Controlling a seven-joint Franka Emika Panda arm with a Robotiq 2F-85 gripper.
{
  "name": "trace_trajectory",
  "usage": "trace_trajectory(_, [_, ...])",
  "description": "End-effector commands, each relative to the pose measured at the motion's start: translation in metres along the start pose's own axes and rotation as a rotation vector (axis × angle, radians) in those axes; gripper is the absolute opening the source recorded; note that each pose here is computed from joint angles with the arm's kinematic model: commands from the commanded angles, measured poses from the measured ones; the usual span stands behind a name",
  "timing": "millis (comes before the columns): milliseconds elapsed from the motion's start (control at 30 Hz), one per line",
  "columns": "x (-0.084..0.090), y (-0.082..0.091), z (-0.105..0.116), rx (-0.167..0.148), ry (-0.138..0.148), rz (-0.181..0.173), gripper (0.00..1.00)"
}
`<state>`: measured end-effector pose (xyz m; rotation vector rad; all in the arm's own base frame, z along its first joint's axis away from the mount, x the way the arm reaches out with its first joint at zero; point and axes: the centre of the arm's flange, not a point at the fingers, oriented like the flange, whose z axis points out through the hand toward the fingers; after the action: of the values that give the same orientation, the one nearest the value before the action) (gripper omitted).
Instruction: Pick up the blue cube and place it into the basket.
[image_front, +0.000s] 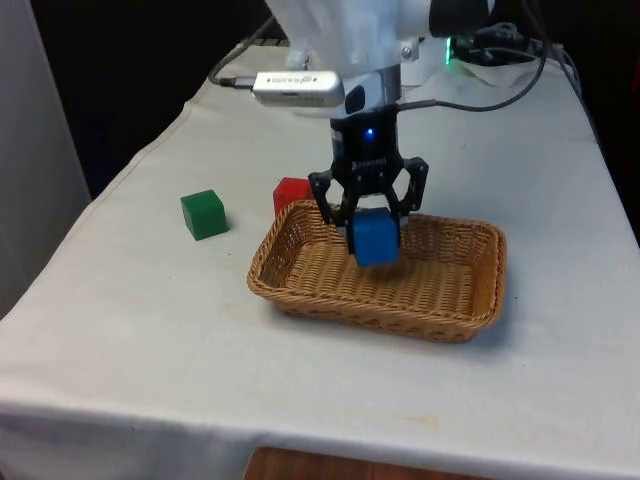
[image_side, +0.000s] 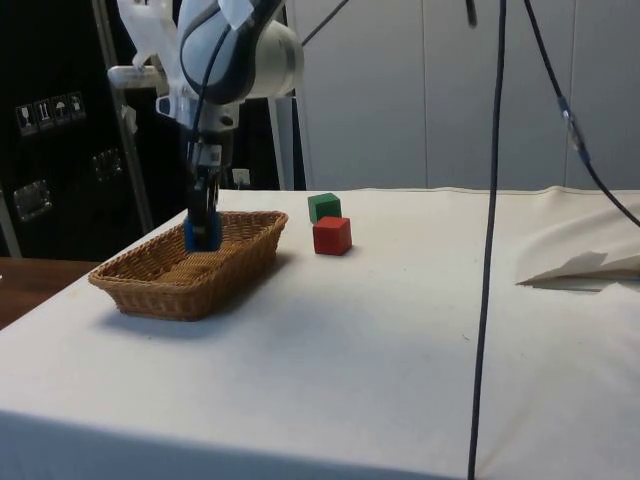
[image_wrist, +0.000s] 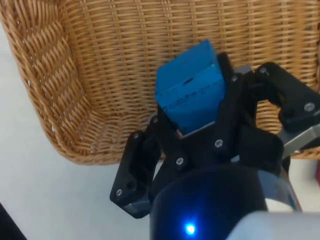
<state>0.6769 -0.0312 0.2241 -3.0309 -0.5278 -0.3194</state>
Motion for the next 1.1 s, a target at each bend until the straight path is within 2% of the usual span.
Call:
trace_trajectory(0, [0.002,0.0,0.004,0.013,0.012,-0.004,0.02])
trace_trajectory(100, [0.001,0.0,0.01,0.024,0.014,-0.012,0.02])
trace_trajectory(133, [0.0,0.001,0.008,0.014,0.004,-0.008,0.02])
trace_trajectory(233, [0.002,0.001,0.016,0.041,0.019,-0.02,0.02])
trace_trajectory(400, [0.002,0.002,0.023,0.055,0.024,-0.025,0.02])
trace_trajectory(467, [0.0,0.002,0.022,0.049,0.016,-0.025,0.02])
trace_trajectory(500, [0.002,0.002,0.025,0.057,0.024,-0.025,0.02])
trace_trajectory(600, [0.004,0.001,0.031,0.06,0.024,-0.027,0.02])
trace_trajectory(767, [0.004,0.003,0.034,0.054,0.014,-0.026,0.02])
trace_trajectory(833, [0.004,0.002,0.032,0.057,0.019,-0.027,0.02])
trace_trajectory(867, [0.004,0.003,0.032,0.056,0.018,-0.027,0.06])
trace_trajectory(933, [0.004,0.003,0.031,0.055,0.018,-0.027,0.22])
trace_trajectory(967, [0.004,0.002,0.031,0.054,0.017,-0.027,0.42])
trace_trajectory(1067, [0.005,0.003,0.032,0.053,0.016,-0.026,0.72])
